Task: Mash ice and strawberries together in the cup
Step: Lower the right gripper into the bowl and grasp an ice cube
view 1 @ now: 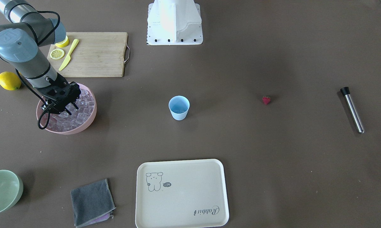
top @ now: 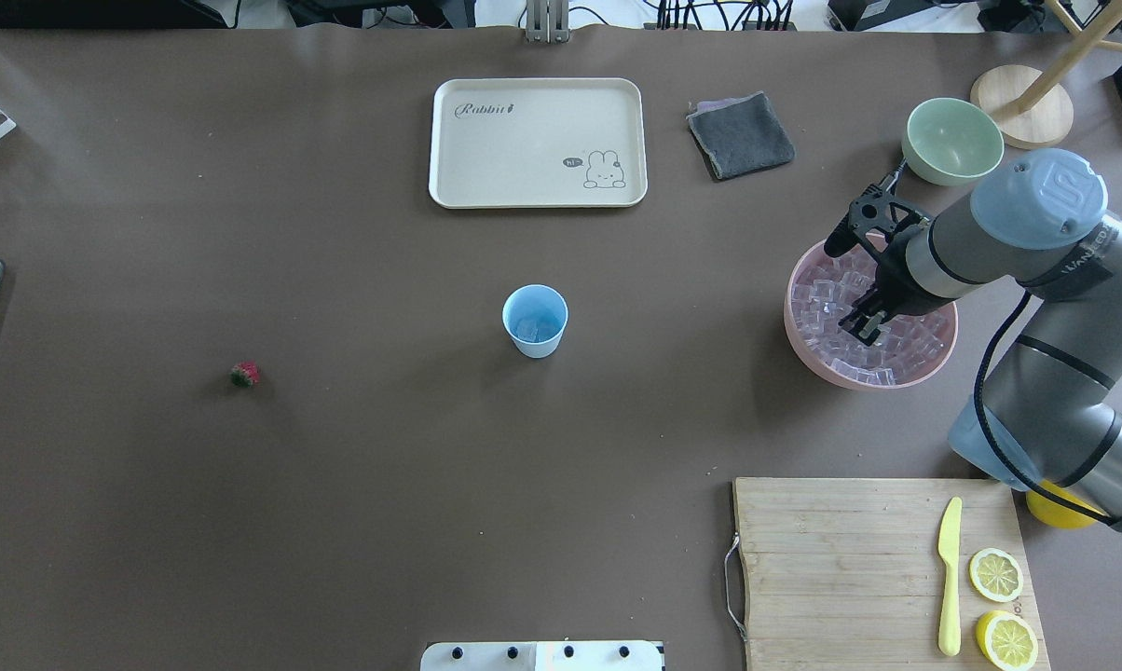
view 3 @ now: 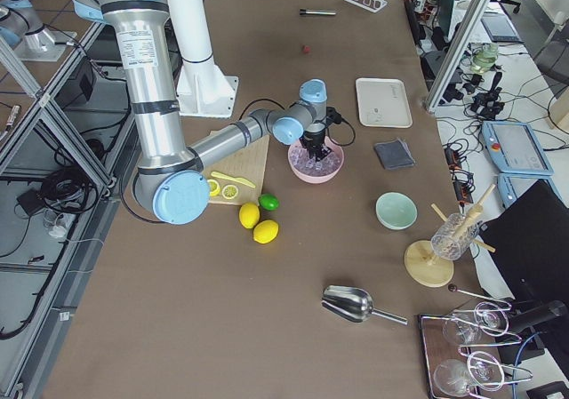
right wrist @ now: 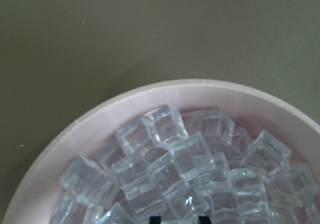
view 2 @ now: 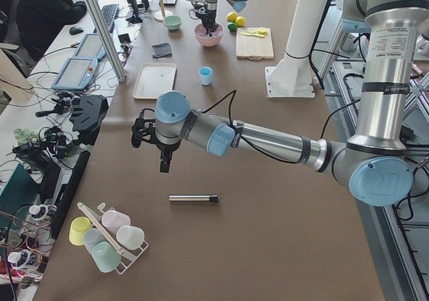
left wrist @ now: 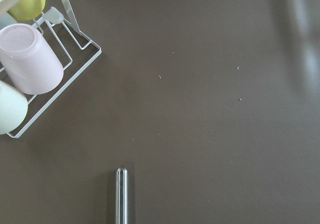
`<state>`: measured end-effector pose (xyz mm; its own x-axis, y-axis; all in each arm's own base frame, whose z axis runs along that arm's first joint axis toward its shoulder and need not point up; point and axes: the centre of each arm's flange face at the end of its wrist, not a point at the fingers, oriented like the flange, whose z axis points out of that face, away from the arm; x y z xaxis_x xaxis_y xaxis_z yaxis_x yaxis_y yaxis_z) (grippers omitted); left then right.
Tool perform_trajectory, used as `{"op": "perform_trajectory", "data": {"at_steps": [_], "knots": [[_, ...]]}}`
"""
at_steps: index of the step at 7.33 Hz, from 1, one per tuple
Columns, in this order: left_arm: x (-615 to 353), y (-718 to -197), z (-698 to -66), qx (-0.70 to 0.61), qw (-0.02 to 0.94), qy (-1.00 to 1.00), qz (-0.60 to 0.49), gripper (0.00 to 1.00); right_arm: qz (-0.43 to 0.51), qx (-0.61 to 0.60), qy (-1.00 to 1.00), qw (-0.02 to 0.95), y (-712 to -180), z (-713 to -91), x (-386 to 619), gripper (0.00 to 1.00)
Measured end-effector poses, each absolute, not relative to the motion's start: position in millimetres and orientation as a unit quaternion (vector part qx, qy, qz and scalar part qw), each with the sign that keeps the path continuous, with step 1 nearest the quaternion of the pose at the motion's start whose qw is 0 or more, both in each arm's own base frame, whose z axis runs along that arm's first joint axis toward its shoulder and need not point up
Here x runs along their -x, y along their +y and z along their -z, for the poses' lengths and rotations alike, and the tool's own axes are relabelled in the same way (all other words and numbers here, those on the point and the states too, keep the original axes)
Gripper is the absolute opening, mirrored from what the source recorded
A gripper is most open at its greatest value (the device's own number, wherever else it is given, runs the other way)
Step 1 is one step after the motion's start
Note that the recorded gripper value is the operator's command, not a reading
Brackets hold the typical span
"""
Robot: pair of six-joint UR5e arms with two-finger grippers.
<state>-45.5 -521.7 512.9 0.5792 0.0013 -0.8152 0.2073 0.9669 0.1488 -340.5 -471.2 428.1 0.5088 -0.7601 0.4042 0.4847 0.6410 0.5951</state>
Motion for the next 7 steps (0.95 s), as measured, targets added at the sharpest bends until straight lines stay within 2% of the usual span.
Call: {"op": "perform_trajectory", "data": {"at_steps": [1, 2, 5, 7], "knots": [[45.1, -522.1, -512.6, -0.114, 0.881, 0.455, 0.058, 0.98, 0.368, -0.209, -0.332, 0.843, -473.3, -424.9, 343.1, 0.42], [44.8, -522.5, -512.6, -0.114, 0.881, 0.455, 0.058, 0.98, 0.367, -0.209, -0.332, 0.843, -474.8, -424.1, 344.5, 0.27], [44.4, -523.2, -512.0, -0.113, 0.881, 0.456, 0.058, 0.98, 0.369, -0.206, -0.329, 0.845, -476.7, -428.8, 346.5, 0.20], [44.4, -523.4, -510.8, -0.114, 0.881, 0.456, 0.058, 0.98, 0.363, -0.206, -0.331, 0.847, -480.4, -427.4, 340.8, 0.20]]}}
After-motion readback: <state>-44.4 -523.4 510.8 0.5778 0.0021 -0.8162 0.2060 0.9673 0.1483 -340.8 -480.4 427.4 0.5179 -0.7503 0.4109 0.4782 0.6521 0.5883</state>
